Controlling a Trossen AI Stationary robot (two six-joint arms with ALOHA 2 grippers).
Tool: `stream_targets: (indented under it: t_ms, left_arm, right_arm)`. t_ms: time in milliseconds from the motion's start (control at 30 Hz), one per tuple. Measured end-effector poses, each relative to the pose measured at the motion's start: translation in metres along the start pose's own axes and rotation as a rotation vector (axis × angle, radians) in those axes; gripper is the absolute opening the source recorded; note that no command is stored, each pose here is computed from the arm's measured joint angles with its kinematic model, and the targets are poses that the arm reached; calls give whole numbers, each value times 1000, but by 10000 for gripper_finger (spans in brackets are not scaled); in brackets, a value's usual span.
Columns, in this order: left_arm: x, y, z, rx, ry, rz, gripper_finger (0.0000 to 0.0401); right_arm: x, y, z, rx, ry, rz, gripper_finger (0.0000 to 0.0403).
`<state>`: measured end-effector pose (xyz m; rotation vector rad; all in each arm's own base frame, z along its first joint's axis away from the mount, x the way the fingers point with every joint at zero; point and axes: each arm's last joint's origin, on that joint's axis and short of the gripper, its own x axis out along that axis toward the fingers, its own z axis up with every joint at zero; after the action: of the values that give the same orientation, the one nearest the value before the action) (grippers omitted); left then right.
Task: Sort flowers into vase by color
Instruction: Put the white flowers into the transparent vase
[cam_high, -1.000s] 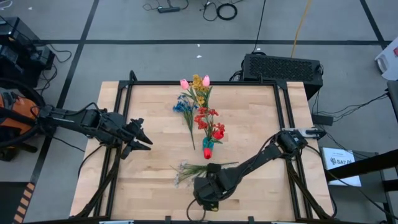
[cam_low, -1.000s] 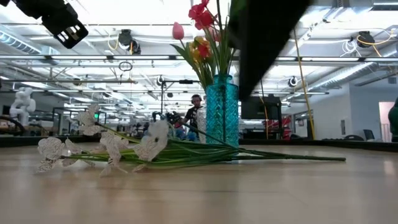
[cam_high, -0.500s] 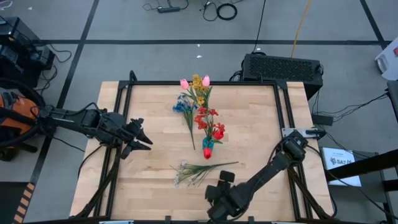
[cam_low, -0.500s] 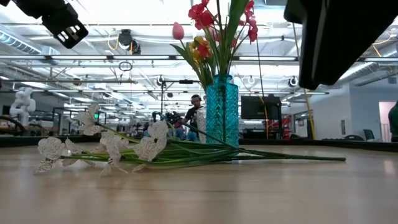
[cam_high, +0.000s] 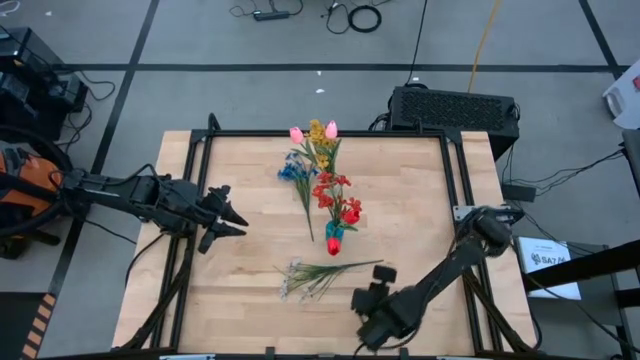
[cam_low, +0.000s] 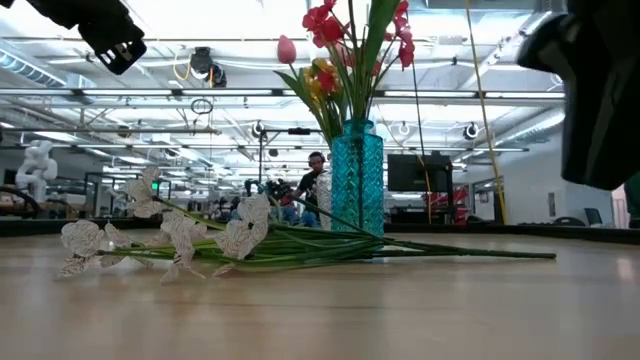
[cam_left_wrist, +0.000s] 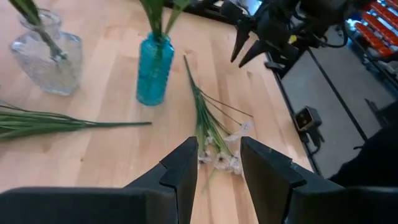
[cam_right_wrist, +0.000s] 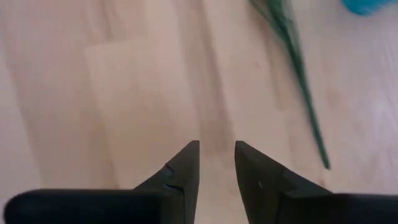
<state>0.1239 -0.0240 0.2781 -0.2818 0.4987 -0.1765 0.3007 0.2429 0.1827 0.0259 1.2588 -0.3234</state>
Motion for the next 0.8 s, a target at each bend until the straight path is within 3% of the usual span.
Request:
stream_targets:
  t_ms: [433, 500, 667, 800]
  left_arm:
    - [-1, 6, 4, 0, -89, 227, 129]
    - [-1, 7, 4, 0, -95, 241, 129]
    - [-1, 7, 4, -1, -102, 264, 129]
    - [-1, 7, 4, -1, -102, 265, 129]
  right_arm:
    - [2, -119, -81, 125, -244, 251, 48]
    - [7, -128, -84, 79, -321, 264, 52]
    - [17, -132, -76, -184, -467, 259, 87]
    - [29, -135, -61, -204, -511, 220, 127]
